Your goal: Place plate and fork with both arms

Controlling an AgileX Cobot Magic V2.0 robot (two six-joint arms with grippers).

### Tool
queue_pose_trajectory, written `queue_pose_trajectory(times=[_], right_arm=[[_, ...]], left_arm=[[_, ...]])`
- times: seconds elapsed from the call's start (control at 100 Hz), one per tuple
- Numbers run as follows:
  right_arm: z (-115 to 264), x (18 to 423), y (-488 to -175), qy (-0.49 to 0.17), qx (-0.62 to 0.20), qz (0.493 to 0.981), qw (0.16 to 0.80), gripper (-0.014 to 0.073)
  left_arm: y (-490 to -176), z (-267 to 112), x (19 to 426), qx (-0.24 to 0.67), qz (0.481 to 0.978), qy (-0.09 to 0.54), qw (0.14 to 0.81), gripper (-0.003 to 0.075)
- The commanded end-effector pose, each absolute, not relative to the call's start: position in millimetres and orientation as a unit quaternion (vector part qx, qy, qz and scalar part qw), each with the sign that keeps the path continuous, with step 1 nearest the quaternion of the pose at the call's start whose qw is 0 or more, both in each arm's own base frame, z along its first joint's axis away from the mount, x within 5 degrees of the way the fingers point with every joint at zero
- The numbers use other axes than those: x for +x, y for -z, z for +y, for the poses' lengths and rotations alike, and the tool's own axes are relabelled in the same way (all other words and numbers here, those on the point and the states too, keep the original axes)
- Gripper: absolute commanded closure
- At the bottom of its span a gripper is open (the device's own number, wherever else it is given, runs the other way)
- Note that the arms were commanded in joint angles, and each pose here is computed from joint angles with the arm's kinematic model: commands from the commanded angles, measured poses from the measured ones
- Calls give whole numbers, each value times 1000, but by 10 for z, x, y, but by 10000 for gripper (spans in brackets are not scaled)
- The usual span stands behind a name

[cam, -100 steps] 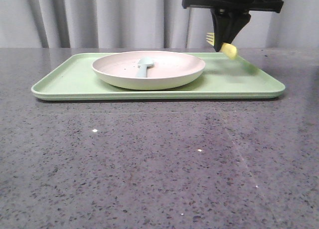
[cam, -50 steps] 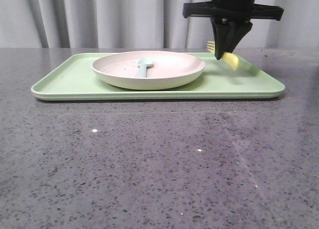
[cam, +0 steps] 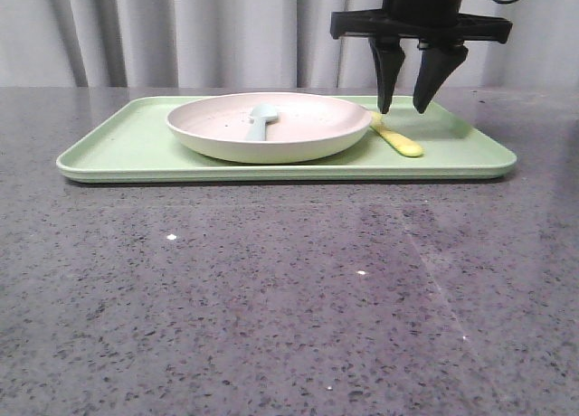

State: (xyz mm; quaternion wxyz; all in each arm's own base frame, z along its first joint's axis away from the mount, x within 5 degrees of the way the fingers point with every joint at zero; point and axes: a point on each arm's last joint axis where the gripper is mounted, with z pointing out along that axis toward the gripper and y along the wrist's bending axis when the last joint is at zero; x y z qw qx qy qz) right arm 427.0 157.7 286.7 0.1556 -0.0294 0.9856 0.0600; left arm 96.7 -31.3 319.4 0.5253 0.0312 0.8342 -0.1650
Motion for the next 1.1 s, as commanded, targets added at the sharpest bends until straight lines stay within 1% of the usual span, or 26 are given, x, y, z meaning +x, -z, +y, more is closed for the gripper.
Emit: queue_pose_trajectory(times=[0.0, 0.3, 0.56, 0.75, 0.93, 1.09], right_arm=[[1467, 4084, -3264, -57, -30, 984, 166, 267], [1428, 3951, -3542, -69, -31, 976, 202, 267], [1341, 3695, -3805, -88, -31, 961, 259, 267], [1250, 3444, -3850, -98, -30, 951, 292, 267], [1153, 3175, -3794, -99, -30, 950, 294, 267], [1062, 2925, -3774, -106, -30, 943, 315, 267]], left_arm=[[-3355, -304, 992, 17, 805, 175, 567, 741], [-3355, -304, 992, 17, 805, 175, 567, 741], [-3355, -304, 992, 17, 805, 175, 567, 741], [-3355, -304, 992, 17, 805, 175, 567, 741], [-3357, -304, 992, 17, 804, 175, 568, 741], [-3357, -304, 992, 17, 804, 175, 568, 741]])
